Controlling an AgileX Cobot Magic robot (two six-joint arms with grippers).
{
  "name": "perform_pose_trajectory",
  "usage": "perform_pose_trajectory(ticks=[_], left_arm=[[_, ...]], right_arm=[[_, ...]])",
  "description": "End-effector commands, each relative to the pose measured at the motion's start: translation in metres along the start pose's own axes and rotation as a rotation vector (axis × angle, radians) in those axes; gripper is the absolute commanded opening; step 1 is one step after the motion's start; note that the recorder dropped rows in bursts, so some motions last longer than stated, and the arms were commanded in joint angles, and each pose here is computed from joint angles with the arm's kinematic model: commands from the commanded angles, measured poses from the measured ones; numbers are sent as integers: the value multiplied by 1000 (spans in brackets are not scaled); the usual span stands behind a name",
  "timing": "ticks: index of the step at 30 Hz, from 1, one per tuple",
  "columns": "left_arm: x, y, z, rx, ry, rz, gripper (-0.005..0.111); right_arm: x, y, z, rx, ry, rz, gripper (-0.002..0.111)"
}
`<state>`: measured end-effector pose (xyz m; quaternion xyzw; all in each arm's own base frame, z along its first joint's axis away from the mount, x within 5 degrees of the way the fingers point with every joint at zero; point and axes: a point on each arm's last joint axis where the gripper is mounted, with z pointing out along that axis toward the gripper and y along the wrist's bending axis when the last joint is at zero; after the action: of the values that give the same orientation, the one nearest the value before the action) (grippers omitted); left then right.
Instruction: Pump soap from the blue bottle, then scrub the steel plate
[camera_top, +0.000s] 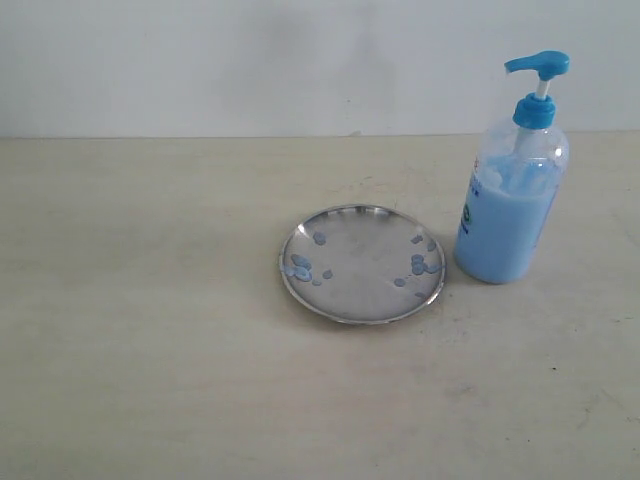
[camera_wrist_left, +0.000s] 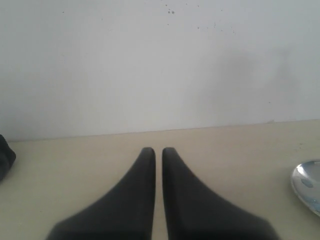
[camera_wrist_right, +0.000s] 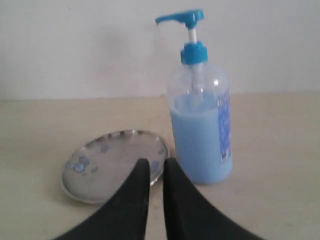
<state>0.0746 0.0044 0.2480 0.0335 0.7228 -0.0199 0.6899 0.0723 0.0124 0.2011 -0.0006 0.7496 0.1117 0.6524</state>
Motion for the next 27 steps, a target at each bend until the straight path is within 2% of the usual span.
perform_pose_trajectory(ticks=[1, 3, 11, 12, 14, 17, 23, 25, 27], left_arm=[[1, 0, 0, 5, 1, -13, 4], [1, 0, 0, 5, 1, -13, 4], [1, -1, 0, 12, 0, -72, 4], [1, -1, 0, 12, 0, -72, 4], [1, -1, 0, 12, 0, -72, 4], [1, -1, 0, 12, 1, -157, 4], [-5, -13, 4, 115, 22, -319, 4], [-7, -24, 13, 162, 86, -366, 4], [-4, -43, 27, 238, 195, -319, 4]], right_arm=[[18, 0, -1, 34, 182, 360, 1], [21, 2, -1, 43, 212, 597, 1], [19, 2, -1, 39, 195, 600, 1], [17, 1, -1, 35, 173, 537, 1], [17, -1, -1, 26, 167, 236, 1], [20, -1, -1, 21, 204, 117, 1], [19, -1, -1, 20, 190, 123, 1], [19, -1, -1, 20, 188, 123, 1], [19, -1, -1, 20, 188, 123, 1]])
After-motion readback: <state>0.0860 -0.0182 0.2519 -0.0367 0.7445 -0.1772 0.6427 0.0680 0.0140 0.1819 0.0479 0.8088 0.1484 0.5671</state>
